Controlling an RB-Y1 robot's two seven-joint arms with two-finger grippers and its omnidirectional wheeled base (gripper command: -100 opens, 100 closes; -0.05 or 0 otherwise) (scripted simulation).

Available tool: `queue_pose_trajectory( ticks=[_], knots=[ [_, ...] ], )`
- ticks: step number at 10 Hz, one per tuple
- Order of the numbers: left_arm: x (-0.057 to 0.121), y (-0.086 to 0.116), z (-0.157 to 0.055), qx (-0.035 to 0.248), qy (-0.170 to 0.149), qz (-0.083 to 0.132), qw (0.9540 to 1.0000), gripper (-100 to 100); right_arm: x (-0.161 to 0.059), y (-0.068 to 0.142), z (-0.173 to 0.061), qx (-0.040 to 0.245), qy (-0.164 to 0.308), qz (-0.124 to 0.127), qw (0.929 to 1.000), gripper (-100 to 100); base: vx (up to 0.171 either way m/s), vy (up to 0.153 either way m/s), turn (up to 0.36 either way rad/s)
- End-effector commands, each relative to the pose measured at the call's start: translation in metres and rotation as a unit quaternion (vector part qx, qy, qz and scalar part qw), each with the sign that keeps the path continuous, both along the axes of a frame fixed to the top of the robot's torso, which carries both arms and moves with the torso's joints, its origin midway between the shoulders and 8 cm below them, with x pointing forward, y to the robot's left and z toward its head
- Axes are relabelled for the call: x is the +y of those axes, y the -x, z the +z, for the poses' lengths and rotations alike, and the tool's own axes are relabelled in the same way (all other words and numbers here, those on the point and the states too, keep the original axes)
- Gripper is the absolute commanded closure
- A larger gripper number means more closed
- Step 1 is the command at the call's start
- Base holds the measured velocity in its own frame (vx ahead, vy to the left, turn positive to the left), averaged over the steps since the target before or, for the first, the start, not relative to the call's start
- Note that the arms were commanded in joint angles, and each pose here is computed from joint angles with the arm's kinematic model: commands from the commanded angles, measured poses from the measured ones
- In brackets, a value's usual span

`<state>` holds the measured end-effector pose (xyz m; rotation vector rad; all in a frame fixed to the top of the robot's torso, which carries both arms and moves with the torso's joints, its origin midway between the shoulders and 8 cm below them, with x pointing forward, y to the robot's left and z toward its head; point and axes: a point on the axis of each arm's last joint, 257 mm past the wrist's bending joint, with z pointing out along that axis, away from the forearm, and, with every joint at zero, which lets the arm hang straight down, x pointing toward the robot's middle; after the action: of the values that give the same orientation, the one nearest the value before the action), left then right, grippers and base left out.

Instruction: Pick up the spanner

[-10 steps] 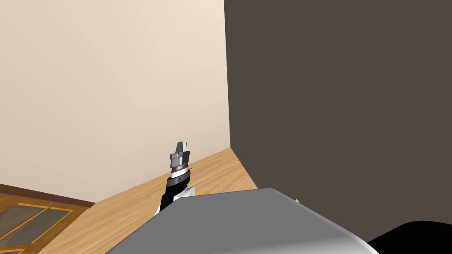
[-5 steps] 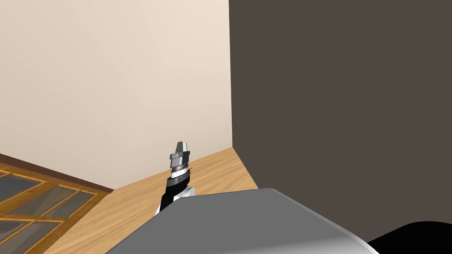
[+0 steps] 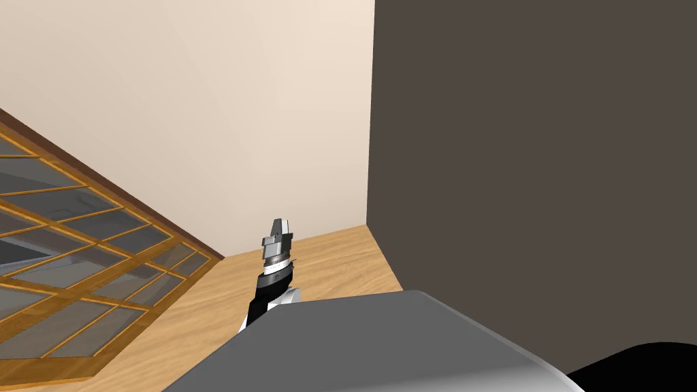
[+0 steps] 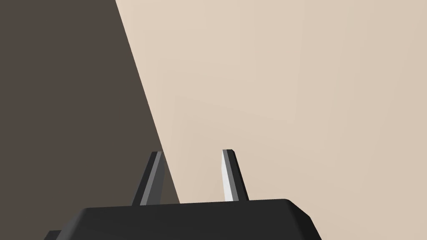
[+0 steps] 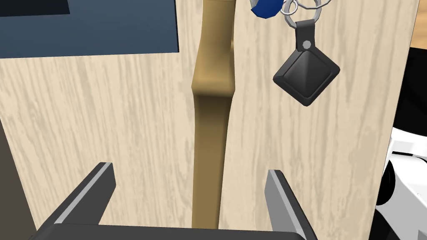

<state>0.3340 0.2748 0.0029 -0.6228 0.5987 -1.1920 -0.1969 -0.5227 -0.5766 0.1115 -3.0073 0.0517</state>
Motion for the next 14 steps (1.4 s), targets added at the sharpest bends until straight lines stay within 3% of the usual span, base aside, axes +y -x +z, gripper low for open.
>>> queue_pose_trajectory(
  ticks=[1,2,3,7,8,9,14],
  knots=[
    [0.000,0.000,0.000,0.000,0.000,0.000,1.0000,0,0.005,0.002,-0.004,0.000,0.000,-0.017,0.9998,-100,-0.103,0.015,0.197],
    [0.000,0.000,0.000,0.000,0.000,0.000,1.0000,0,0.003,0.001,-0.003,0.000,0.000,-0.011,0.9999,-100,-0.046,0.004,0.032],
    [0.000,0.000,0.000,0.000,0.000,0.000,1.0000,0,0.003,0.001,-0.003,0.000,0.000,-0.012,0.9999,100,-0.009,0.001,-0.008],
    [0.000,0.000,0.000,0.000,0.000,0.000,1.0000,0,0.006,0.002,-0.004,0.000,-0.003,-0.013,0.9999,100,-0.001,0.001,-0.002],
    [0.000,0.000,0.000,0.000,0.000,0.000,1.0000,0,0.006,0.002,-0.004,0.000,-0.003,-0.012,0.9999,0,0.000,0.000,0.000],
    [0.000,0.000,0.000,0.000,0.000,0.000,1.0000,0,-0.001,0.000,0.001,0.000,0.000,0.003,1.0000,100,0.092,-0.010,-0.299],
    [0.000,0.000,0.000,0.000,0.000,0.000,1.0000,0,-0.022,-0.005,0.019,0.001,0.000,0.075,0.9972,100,0.156,-0.010,-0.293]
  ],
)
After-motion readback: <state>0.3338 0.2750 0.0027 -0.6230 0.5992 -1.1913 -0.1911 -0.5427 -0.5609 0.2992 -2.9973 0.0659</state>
